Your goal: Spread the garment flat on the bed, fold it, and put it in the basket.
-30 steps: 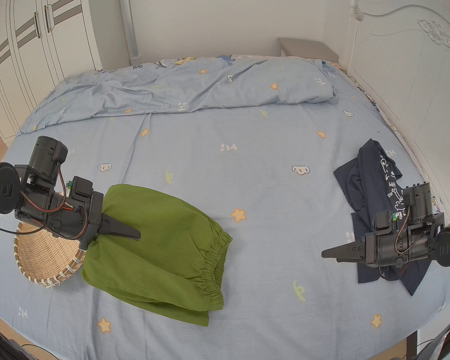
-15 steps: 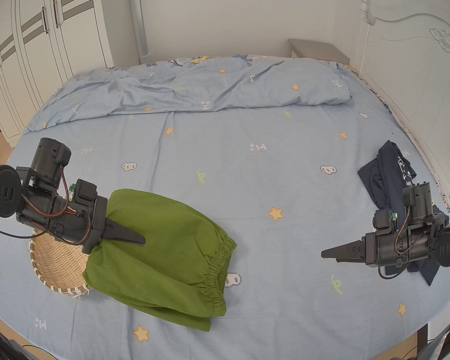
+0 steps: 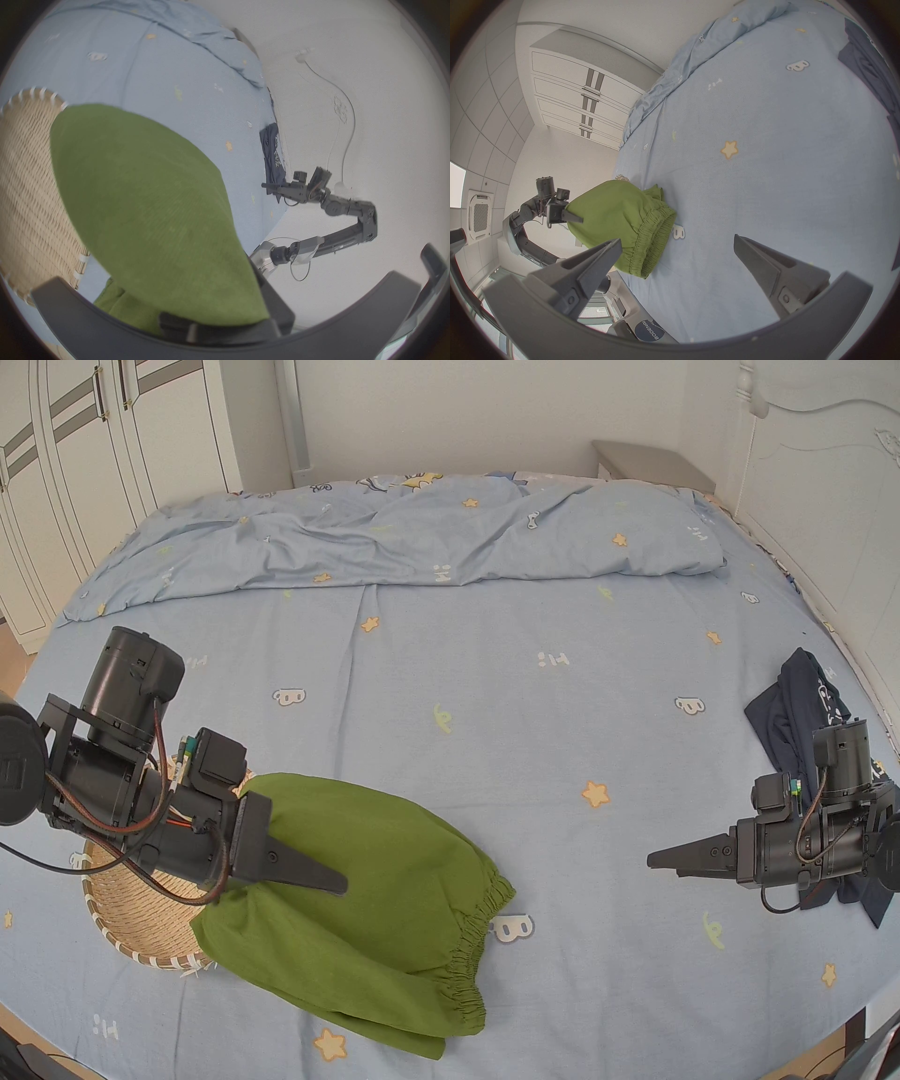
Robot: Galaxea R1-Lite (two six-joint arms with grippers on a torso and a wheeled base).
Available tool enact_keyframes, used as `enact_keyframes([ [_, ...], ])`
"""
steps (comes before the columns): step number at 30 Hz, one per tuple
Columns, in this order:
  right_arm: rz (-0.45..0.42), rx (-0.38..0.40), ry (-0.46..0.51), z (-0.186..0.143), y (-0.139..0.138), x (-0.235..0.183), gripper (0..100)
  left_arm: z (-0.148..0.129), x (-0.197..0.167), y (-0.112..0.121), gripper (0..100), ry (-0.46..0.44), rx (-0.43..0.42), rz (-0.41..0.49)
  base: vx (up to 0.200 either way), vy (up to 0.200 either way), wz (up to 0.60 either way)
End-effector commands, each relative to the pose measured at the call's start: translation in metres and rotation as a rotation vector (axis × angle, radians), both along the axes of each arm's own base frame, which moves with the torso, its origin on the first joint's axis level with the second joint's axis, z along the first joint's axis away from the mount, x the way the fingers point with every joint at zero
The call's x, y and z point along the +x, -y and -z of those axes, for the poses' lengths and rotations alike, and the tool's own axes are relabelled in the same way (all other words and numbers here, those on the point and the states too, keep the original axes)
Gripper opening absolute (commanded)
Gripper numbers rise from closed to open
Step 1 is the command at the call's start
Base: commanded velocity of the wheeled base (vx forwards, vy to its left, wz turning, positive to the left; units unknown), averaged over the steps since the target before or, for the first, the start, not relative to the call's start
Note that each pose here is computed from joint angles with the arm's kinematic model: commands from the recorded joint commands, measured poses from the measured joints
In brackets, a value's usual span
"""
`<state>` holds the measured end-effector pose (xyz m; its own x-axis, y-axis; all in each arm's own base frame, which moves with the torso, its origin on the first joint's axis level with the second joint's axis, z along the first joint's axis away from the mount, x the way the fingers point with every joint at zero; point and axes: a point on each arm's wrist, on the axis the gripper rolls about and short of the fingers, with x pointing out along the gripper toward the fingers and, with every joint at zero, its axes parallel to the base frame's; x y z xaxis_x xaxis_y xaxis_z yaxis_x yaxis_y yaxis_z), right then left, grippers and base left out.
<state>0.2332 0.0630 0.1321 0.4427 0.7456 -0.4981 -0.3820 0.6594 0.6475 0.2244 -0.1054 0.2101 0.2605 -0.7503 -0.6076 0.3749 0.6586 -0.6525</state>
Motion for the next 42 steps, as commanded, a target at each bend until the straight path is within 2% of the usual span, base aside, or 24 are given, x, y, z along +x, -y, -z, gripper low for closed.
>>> enact_keyframes([
  [1, 0.005, 0.003, 0.014, -0.003, 0.002, -0.002, 100, -0.013, -0.009, 0.016, 0, 0.061, 0.006, 0.054, 0.000, 0.000, 0.00],
  [5, 0.007, 0.002, 0.015, -0.003, 0.002, -0.002, 100, -0.043, -0.011, 0.003, 0, 0.181, -0.036, 0.003, 0.000, 0.000, 0.00],
  [6, 0.006, 0.003, 0.013, -0.003, 0.002, -0.002, 100, -0.045, -0.011, 0.002, 0, 0.187, -0.039, -0.001, 0.000, 0.000, 0.00],
  [8, 0.001, 0.001, 0.012, -0.002, 0.001, -0.002, 100, -0.065, -0.014, -0.016, 0, 0.266, -0.064, -0.070, 0.000, 0.000, 0.00],
  [10, 0.001, 0.001, 0.012, -0.002, 0.001, -0.002, 100, -0.066, -0.015, -0.017, 0, 0.271, -0.065, -0.072, 0.000, 0.000, 0.00],
  [11, -0.002, 0.001, 0.009, -0.001, 0.000, -0.002, 100, -0.083, -0.020, -0.033, 0, 0.344, -0.085, -0.132, 0.000, 0.000, 0.00],
  [12, -0.002, 0.001, 0.009, -0.001, 0.000, -0.002, 100, -0.090, -0.022, -0.043, 0, 0.379, -0.093, -0.172, 0.000, 0.000, 0.00],
  [13, -0.002, 0.001, 0.009, -0.001, 0.000, -0.002, 100, -0.090, -0.022, -0.043, 0, 0.379, -0.093, -0.172, 0.000, 0.000, 0.00],
  [14, -0.003, 0.000, 0.010, -0.001, 0.000, -0.002, 100, -0.095, -0.021, -0.059, 0, 0.421, -0.091, -0.246, 0.000, 0.000, 0.00],
  [15, -0.002, 0.001, 0.009, -0.001, 0.000, -0.002, 100, -0.095, -0.021, -0.061, 0, 0.422, -0.091, -0.253, 0.000, 0.000, 0.00],
  [17, -0.004, 0.001, 0.011, -0.002, 0.000, -0.002, 100, -0.098, -0.013, -0.089, 0, 0.479, -0.078, -0.381, 0.000, 0.000, 0.00],
  [19, -0.006, 0.001, 0.011, -0.002, 0.000, -0.002, 100, -0.097, -0.010, -0.103, 0, 0.483, -0.070, -0.437, 0.000, 0.000, 0.00],
  [22, -0.006, 0.001, 0.011, -0.002, 0.000, -0.002, 100, -0.087, -0.005, -0.117, 0, 0.433, -0.070, -0.474, 0.000, 0.000, 0.00],
  [27, -0.007, 0.002, 0.014, -0.003, 0.000, -0.004, 100, -0.042, 0.003, -0.146, 0, 0.266, -0.080, -0.550, 0.000, 0.000, 0.00],
  [28, -0.007, 0.002, 0.014, -0.003, 0.000, -0.004, 100, -0.042, 0.003, -0.146, 0, 0.266, -0.080, -0.550, 0.000, 0.000, 0.00],
  [29, -0.006, 0.005, 0.025, -0.006, 0.000, -0.007, 100, -0.024, 0.000, -0.157, 0, 0.190, -0.074, -0.602, 0.000, 0.000, 0.00],
  [30, -0.006, 0.005, 0.025, -0.006, 0.000, -0.007, 100, -0.024, 0.000, -0.157, 0, 0.190, -0.074, -0.602, 0.000, 0.000, 0.00],
  [35, -0.011, 0.013, 0.047, -0.012, 0.000, -0.012, 100, 0.027, 0.003, -0.179, 0, -0.005, -0.069, -0.695, 0.000, 0.000, 0.00],
  [36, -0.011, 0.013, 0.047, -0.012, 0.000, -0.012, 100, 0.027, 0.003, -0.179, 0, -0.005, -0.069, -0.695, 0.000, 0.000, 0.00],
  [37, -0.011, 0.015, 0.057, -0.015, 0.001, -0.014, 100, 0.042, 0.008, -0.190, 0, -0.068, -0.072, -0.732, 0.000, 0.000, 0.00],
  [42, -0.024, 0.016, 0.056, -0.015, -0.002, -0.018, 100, 0.060, 0.021, -0.198, 0, -0.134, -0.051, -0.754, 0.000, 0.000, 0.00],
])
